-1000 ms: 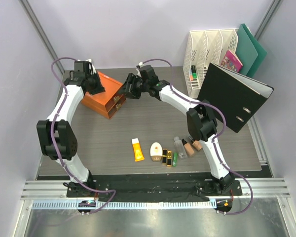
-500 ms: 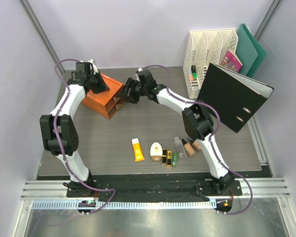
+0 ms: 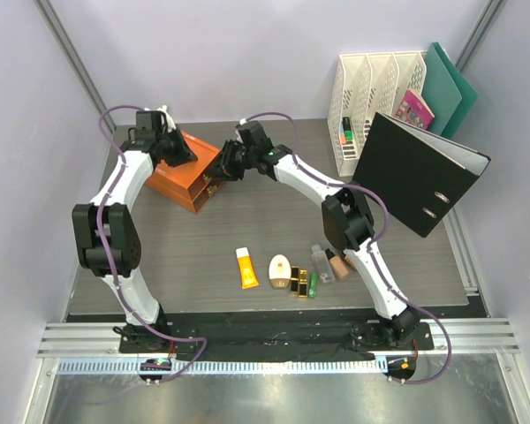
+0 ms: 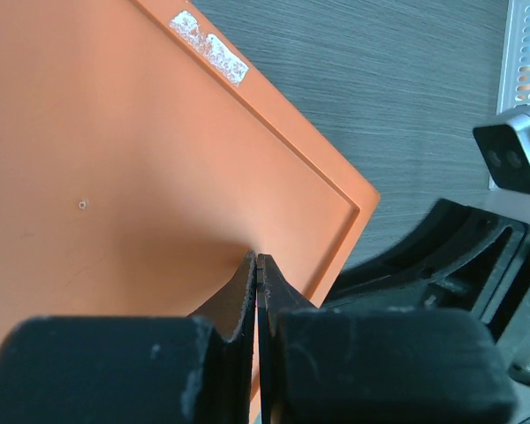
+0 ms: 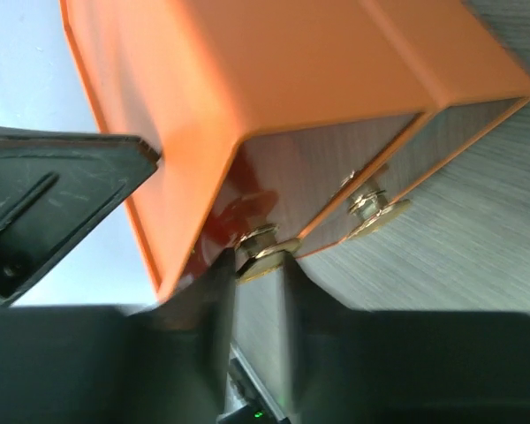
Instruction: Organize the makeup
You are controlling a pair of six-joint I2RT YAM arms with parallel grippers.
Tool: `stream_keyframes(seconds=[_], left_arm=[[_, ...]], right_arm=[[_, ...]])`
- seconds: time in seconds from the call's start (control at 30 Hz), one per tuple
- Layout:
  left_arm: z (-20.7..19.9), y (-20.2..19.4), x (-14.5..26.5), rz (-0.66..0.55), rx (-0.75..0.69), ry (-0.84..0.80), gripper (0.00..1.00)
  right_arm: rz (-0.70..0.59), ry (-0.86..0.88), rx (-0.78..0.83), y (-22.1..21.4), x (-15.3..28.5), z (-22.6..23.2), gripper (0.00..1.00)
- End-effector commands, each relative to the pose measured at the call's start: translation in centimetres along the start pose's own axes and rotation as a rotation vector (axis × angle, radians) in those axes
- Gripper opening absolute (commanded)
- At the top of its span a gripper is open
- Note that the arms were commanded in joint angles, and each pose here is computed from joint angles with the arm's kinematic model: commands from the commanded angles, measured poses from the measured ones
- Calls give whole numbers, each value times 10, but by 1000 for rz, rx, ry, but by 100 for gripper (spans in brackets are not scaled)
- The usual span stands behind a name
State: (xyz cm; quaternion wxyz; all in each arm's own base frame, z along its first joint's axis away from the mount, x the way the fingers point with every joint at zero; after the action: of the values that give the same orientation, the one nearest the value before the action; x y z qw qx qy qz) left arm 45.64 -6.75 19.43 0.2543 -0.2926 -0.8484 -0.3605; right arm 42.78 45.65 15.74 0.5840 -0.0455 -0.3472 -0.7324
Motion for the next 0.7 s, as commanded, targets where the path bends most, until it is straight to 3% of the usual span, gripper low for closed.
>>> stream_keyframes(seconds=[0.0, 0.13, 0.67], left_arm=[[24, -17, -11, 85, 16, 94, 0], [28, -16, -11, 86, 24, 122, 0], [38, -20, -17, 128, 84, 147, 0]], right_arm=[[43, -136, -6, -18, -8, -18, 17], [74, -205, -2, -26, -3, -28, 10], [237, -498, 162, -61, 62, -47, 8]])
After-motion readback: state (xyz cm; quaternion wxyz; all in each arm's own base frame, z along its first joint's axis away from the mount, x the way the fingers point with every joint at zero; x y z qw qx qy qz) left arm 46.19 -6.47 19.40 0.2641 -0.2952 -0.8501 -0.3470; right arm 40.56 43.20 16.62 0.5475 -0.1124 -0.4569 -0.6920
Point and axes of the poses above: each gripper's point midway between its finger pads, its own x axis back along the fingers, its own z axis along the line the jaws close on, y = z × x, the point moved 4 cm from there along x, back along the fingers, and after that the axes turned 14 degrees about x, right-handed, at the moved point
